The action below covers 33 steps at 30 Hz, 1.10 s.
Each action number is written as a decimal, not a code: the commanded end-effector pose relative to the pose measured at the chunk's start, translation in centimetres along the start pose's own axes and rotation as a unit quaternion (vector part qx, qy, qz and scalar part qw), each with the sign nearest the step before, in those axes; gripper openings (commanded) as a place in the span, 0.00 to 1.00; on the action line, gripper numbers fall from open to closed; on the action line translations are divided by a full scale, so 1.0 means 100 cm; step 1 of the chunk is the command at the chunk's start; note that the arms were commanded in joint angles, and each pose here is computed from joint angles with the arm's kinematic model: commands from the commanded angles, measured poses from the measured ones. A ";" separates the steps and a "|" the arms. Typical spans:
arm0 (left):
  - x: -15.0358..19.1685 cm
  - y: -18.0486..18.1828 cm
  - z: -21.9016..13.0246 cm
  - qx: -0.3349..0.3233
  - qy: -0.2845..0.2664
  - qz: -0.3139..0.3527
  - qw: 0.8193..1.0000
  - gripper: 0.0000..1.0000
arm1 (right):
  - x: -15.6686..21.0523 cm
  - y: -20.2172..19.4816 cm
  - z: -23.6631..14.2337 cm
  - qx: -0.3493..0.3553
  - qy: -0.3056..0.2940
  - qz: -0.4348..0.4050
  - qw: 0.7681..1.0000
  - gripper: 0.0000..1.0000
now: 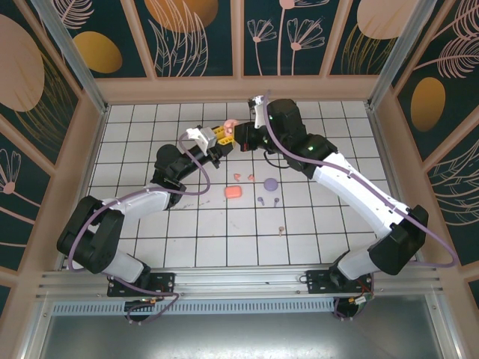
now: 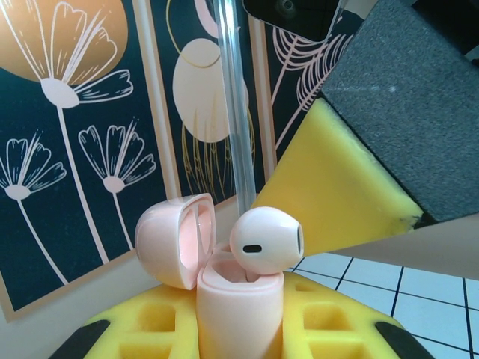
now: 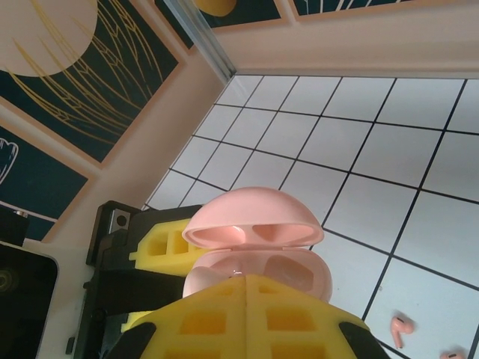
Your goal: Insert the wireless bluetooth earbuds into the charging case
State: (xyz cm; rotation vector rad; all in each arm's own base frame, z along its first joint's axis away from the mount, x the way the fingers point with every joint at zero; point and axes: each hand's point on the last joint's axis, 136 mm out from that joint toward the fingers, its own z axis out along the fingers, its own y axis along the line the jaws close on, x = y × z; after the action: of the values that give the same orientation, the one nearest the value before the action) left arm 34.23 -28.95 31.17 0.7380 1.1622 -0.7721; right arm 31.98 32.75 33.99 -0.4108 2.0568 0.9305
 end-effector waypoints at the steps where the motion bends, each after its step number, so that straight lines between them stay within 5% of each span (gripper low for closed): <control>1: -0.006 -0.013 0.002 0.029 -0.015 0.010 0.999 0.00 | -0.007 0.029 -0.004 -0.053 -0.002 0.002 0.999 0.00; 17: 0.002 -0.011 0.007 0.030 -0.004 0.006 1.000 0.00 | -0.008 0.042 -0.017 -0.080 -0.007 0.010 0.997 0.00; 33: -0.004 -0.014 0.004 0.035 -0.019 0.014 0.999 0.00 | -0.031 0.005 -0.061 0.003 -0.073 0.019 0.997 0.00</control>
State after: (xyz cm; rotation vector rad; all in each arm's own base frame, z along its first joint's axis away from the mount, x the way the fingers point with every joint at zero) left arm 33.99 -29.82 29.94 0.7739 1.1738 -0.8023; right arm 29.64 29.62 39.82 -0.3465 1.9230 0.9943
